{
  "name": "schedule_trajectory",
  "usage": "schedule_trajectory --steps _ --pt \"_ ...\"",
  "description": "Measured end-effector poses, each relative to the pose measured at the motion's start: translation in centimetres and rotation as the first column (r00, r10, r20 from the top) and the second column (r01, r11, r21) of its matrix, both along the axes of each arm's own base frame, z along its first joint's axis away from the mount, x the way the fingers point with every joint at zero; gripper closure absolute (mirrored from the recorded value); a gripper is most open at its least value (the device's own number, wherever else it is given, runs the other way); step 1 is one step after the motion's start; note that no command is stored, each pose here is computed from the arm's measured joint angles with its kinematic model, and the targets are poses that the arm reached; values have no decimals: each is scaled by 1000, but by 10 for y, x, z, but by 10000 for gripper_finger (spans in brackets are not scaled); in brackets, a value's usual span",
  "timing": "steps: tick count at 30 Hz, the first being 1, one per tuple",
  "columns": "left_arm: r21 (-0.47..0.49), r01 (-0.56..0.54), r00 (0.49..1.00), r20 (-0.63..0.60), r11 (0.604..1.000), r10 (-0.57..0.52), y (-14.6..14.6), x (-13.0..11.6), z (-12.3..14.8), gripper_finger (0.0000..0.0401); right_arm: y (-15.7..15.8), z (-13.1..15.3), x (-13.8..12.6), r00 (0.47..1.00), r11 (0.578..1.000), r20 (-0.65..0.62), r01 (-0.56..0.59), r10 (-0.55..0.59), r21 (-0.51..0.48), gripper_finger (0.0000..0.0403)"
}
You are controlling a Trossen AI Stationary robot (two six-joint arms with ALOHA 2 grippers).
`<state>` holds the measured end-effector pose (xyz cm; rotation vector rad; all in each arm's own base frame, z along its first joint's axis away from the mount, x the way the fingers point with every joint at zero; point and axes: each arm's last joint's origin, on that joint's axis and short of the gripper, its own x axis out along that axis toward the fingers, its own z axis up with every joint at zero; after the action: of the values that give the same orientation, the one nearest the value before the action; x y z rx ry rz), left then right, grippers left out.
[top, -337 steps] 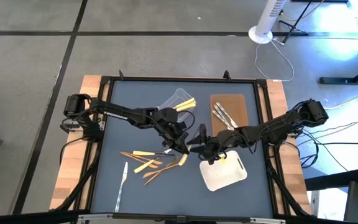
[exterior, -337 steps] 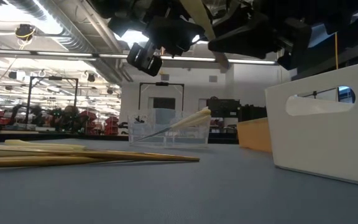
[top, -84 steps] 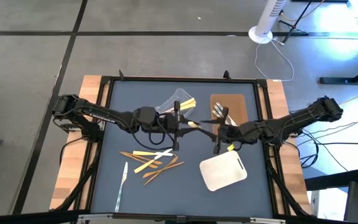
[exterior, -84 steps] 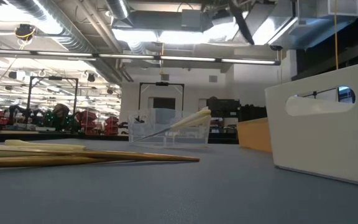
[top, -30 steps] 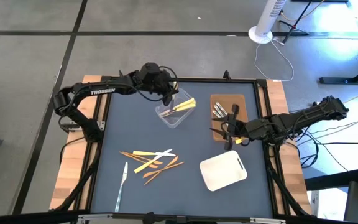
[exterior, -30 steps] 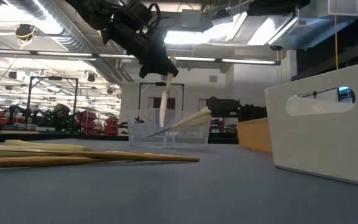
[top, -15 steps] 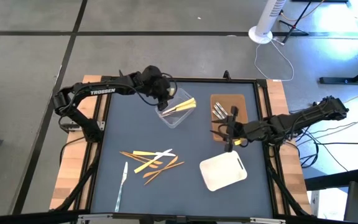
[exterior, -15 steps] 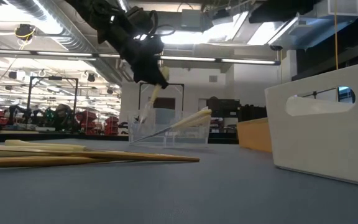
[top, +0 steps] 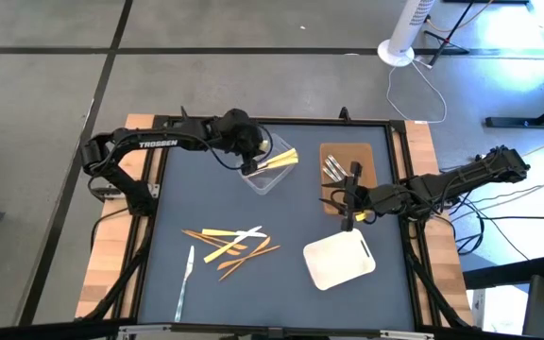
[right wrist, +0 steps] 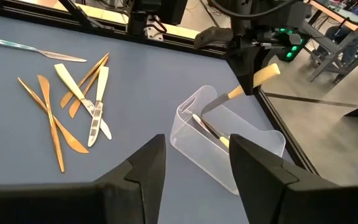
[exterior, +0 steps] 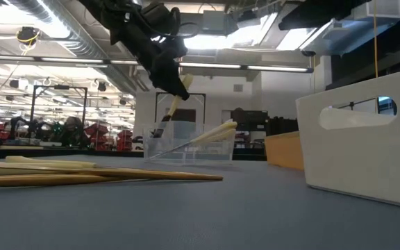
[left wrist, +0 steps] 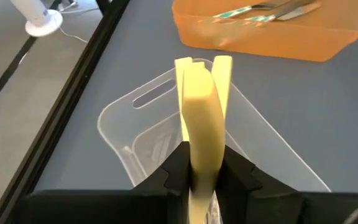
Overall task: Sort silverware by color (type)
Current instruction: Put the yellow knife into the transparent bin, then put the gold knife into the white bin
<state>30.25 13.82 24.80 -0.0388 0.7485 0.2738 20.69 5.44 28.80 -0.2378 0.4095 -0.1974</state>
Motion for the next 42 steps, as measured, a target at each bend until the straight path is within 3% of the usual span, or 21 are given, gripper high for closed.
schedule_trajectory --steps 8,34,42 --pt "1 39 999 -4 999 -39 -8 10 -7 339 0 0 0 1000 1000 1 0 0 0 235" --pt "-45 0 1000 -17 999 -1 -6 15 -18 335 0 0 0 1000 1000 1 0 0 1 235" --pt "-48 -6 1000 -12 999 5 -6 15 -18 274 0 0 0 1000 1000 1 -1 1 1 235"
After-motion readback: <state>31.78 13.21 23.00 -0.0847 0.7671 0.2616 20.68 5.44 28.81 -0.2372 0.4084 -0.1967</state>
